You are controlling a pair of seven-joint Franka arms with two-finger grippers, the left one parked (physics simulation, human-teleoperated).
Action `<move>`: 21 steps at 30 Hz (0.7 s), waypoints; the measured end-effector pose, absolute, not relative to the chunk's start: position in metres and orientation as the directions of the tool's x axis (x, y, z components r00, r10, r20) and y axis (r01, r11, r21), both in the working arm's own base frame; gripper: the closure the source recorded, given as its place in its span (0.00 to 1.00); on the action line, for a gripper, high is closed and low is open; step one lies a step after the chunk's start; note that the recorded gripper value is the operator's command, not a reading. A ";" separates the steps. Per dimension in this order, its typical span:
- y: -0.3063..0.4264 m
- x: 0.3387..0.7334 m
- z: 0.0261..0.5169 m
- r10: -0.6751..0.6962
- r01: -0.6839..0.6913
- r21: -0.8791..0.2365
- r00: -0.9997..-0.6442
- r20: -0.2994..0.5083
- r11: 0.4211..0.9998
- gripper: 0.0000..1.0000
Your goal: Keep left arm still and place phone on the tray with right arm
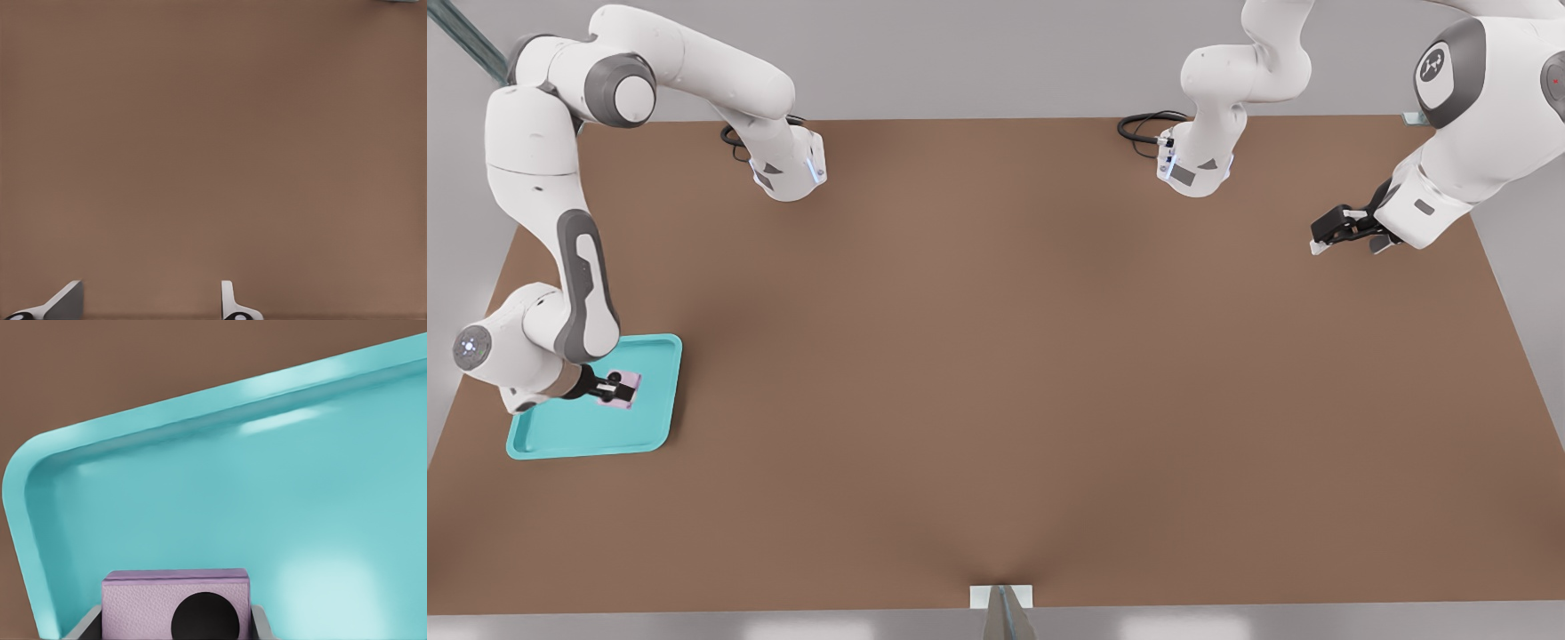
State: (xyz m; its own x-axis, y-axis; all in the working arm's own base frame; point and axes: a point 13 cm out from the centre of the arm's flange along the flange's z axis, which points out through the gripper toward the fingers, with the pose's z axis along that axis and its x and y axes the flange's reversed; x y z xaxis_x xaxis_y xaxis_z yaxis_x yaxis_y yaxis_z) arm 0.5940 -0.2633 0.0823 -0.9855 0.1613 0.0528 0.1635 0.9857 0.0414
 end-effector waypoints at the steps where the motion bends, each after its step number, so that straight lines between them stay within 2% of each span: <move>1: -0.263 0.594 0.076 0.132 0.134 0.044 -0.990 0.053 0.990 0.00; 4: -0.263 0.603 0.077 0.052 0.053 0.039 -0.998 0.026 0.998 0.00; 6: -0.265 0.624 0.115 -0.003 -0.003 0.013 -0.999 -0.034 1.000 0.00; 9: -0.204 0.658 0.256 -0.152 -0.142 -0.069 -0.976 -0.157 0.987 0.00; 13: -0.051 0.667 0.416 -0.349 -0.319 -0.159 -0.908 -0.230 0.934 0.00; 16: 0.020 0.685 0.470 -0.394 -0.366 -0.156 -0.893 -0.217 0.917 0.00; 21: 0.016 0.647 0.484 -0.314 -0.306 -0.080 -0.943 -0.113 0.949 0.00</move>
State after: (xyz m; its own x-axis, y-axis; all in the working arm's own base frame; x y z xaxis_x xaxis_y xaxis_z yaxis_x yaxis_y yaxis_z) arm 0.6465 0.0156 0.4838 -0.9427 -0.3137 -0.1132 -0.3061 0.9486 -0.0800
